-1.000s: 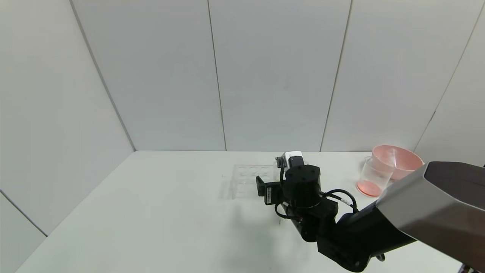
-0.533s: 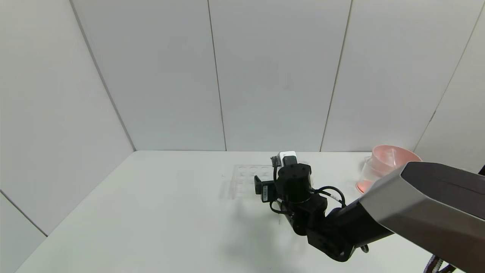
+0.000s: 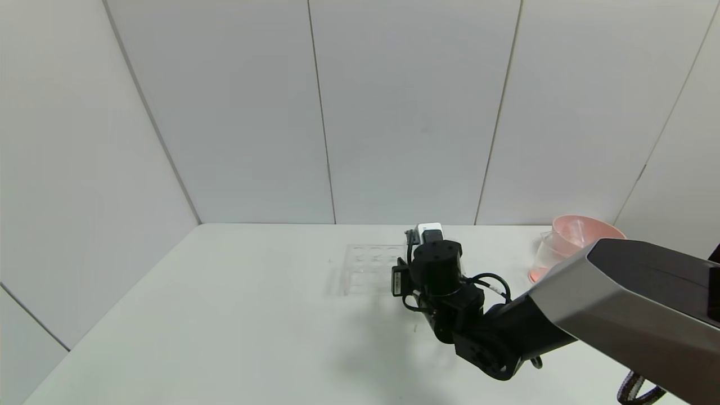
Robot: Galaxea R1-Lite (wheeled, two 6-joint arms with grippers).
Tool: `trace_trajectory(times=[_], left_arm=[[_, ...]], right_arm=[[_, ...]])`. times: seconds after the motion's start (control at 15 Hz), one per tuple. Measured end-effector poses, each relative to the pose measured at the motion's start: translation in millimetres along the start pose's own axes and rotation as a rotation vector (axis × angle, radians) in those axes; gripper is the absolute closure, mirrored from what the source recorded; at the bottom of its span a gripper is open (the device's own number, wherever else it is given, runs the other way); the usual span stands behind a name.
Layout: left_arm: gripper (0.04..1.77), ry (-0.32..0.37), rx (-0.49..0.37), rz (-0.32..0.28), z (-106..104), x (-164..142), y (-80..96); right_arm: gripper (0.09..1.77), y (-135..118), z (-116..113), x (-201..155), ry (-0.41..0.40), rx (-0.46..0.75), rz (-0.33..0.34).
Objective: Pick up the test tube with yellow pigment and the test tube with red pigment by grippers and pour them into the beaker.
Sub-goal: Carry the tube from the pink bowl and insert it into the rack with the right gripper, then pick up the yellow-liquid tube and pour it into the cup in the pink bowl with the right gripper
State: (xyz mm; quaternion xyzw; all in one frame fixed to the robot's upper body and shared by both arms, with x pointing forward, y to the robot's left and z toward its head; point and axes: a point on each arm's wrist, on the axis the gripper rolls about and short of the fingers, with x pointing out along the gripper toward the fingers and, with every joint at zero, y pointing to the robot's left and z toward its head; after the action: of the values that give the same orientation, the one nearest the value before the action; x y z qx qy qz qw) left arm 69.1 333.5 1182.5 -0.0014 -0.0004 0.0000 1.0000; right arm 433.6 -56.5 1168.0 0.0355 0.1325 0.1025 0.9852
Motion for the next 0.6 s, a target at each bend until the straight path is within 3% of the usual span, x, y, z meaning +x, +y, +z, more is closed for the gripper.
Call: trace_trajectory(times=[0.6], left_arm=[[0.05,0.0,0.0,0.0,0.0,0.0,0.0]], right_arm=[[1.34,2.2,6.2,-1.9,-0.017,0.005,0.012]])
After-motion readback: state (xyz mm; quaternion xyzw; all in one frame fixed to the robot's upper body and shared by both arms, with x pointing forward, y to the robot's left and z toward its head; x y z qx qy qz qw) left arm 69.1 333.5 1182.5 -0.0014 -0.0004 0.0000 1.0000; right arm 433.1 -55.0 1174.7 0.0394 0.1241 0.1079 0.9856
